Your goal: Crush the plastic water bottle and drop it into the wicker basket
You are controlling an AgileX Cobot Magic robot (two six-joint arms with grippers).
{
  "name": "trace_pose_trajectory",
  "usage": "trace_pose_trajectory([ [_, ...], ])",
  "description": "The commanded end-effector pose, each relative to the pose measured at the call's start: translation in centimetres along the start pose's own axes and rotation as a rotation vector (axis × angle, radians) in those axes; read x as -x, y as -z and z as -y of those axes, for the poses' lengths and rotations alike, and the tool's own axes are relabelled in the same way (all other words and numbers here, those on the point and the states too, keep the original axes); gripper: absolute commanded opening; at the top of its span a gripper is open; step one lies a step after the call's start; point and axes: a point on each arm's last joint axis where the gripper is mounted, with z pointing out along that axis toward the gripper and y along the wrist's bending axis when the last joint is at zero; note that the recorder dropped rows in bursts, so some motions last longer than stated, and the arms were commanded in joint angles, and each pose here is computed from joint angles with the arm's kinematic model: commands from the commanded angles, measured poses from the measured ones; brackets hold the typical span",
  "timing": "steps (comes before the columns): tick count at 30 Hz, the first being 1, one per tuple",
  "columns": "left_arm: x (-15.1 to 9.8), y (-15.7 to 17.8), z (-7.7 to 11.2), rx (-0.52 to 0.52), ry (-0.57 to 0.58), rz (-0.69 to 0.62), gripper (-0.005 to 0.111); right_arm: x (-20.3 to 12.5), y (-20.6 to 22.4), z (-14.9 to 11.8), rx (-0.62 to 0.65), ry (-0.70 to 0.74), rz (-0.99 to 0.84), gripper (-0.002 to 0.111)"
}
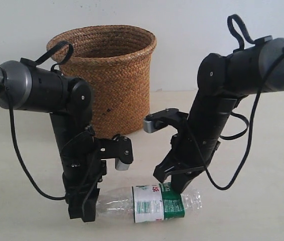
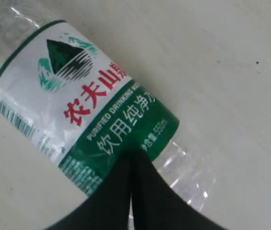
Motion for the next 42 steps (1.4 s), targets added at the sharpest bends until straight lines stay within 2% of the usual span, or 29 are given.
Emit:
trace_pose_trajectory([
  [1,0.3,0.2,0.1,0.004,0.006,0.011,0.004,-0.2,-3.8,-0.3,0.012,0.019,-0.094,0.0],
  [5,0.3,0.2,0.1,0.005,0.007,0.012,0.004,0.0,-5.6,-0.9,0.001,0.057,-0.116,0.0],
  [14,0.3,0.2,0.1,0.005,0.007,0.012,0.004,0.0,-4.4,-1.1,-0.016,0.076,-0.106,0.0],
  [22,0.3,0.2,0.0,0.007,0.008,0.013,0.004,0.0,1.1,-2.7,-0.054,0.078,0.014,0.0],
  [29,0.3,0.2,0.0,0.009,0.008,0.014,0.004,-0.4,4.9,-3.8,-0.067,-0.083,0.121,0.0],
  [34,0.3,0.2,0.0,0.009,0.008,0.014,0.004,-0.3,4.4,-3.7,-0.059,-0.148,0.109,0.0],
  [37,0.3,0.2,0.0,0.011,0.007,0.014,0.004,0.0,3.2,-4.0,-0.052,-0.043,0.085,0.0],
  [42,0.4,0.2,0.0,0.013,0.008,0.016,0.004,0.6,1.2,-5.3,-0.054,0.002,0.064,0.0],
])
